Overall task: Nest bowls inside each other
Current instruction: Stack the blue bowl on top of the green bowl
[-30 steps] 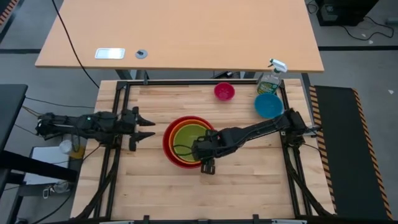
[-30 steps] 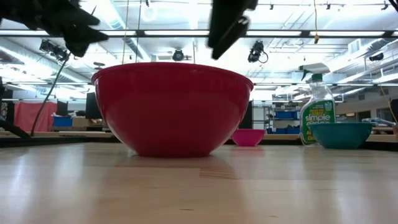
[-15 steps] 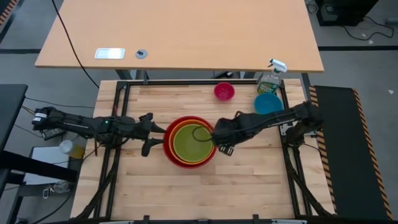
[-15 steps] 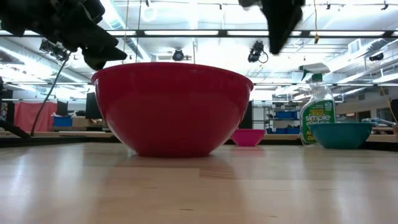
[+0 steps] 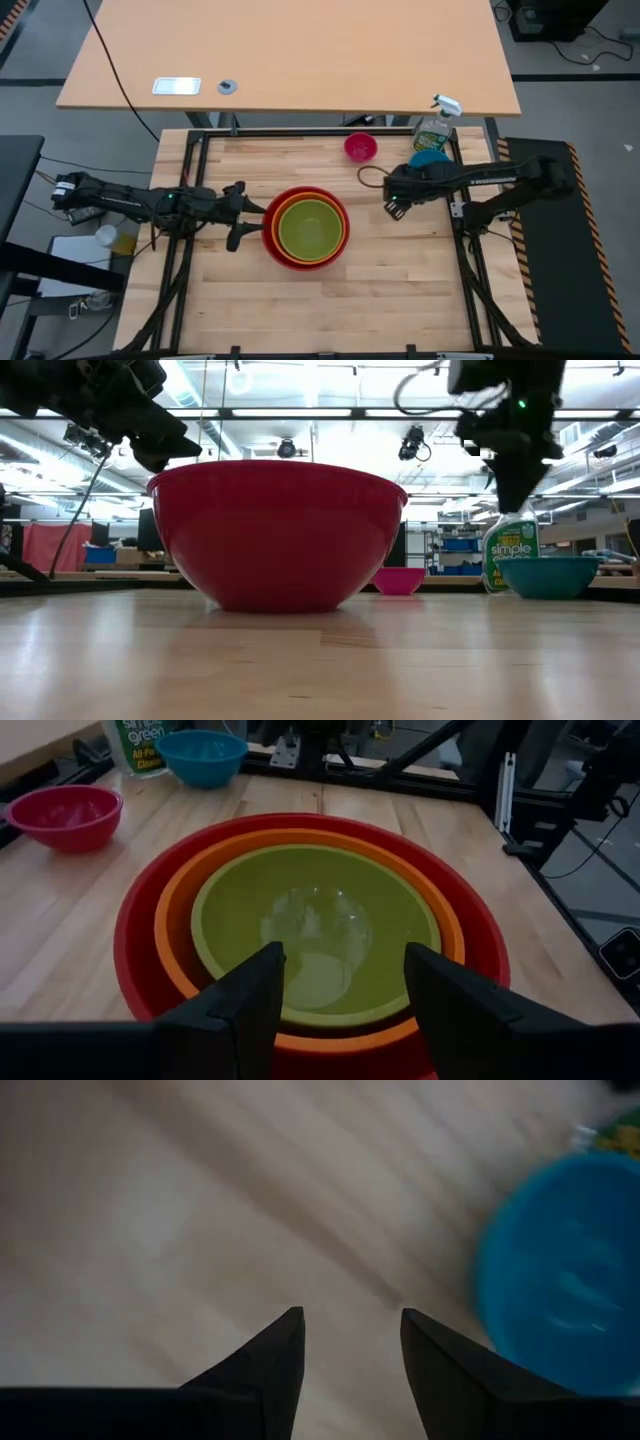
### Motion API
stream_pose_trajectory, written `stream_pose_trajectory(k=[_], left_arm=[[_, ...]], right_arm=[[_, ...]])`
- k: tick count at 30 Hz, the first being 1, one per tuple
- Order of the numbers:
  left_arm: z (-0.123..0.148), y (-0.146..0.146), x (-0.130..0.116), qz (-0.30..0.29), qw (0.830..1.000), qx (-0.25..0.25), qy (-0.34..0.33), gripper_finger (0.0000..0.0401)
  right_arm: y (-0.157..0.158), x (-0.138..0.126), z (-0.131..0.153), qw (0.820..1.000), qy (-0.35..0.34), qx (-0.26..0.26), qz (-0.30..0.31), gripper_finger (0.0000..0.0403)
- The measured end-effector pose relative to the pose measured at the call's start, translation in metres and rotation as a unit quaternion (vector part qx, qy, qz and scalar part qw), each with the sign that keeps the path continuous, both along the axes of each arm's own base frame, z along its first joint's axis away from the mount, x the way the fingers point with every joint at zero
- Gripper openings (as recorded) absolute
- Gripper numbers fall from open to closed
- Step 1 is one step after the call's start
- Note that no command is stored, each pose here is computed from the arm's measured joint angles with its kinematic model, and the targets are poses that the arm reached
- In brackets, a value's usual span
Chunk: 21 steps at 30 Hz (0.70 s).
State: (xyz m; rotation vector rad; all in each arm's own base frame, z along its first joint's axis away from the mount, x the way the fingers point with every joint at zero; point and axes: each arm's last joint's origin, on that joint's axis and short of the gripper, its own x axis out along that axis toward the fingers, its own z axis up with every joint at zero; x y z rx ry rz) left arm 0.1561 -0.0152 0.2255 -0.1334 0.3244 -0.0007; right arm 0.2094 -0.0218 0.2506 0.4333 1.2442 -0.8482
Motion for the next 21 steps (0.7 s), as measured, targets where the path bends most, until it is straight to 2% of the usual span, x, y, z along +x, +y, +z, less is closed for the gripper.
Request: stream_pose_trajectory(k=[4,9,15,19,21], left_arm=[[0.001,0.002,0.000,0.008,1.000,-0.002,-0.005,0.0210],[-0.002,0.005,0.000,0.024,1.000,-0.017,0.010,0.0210],[-0.004,0.007,0.003,0.031,0.999,-0.020,0.025,0.0210],[0.011,0.011,0.012,0.041,0.998,-0.005,0.057,0.0210],[0.021,0.013,0.019,0.043,0.998,0.005,0.048,0.0210]], right_arm=[[-0.008,-0.013,-0.015,0.998,0.038,-0.026,-0.038,0.0173],[-0.020,-0.008,-0.033,0.992,0.105,-0.037,-0.056,0.0180],[-0.040,-0.007,-0.048,0.980,0.175,-0.054,-0.073,0.0221],[-0.051,-0.006,-0.053,0.976,0.194,-0.059,-0.082,0.0250],[-0.056,-0.005,-0.057,0.975,0.199,-0.056,-0.086,0.0260]])
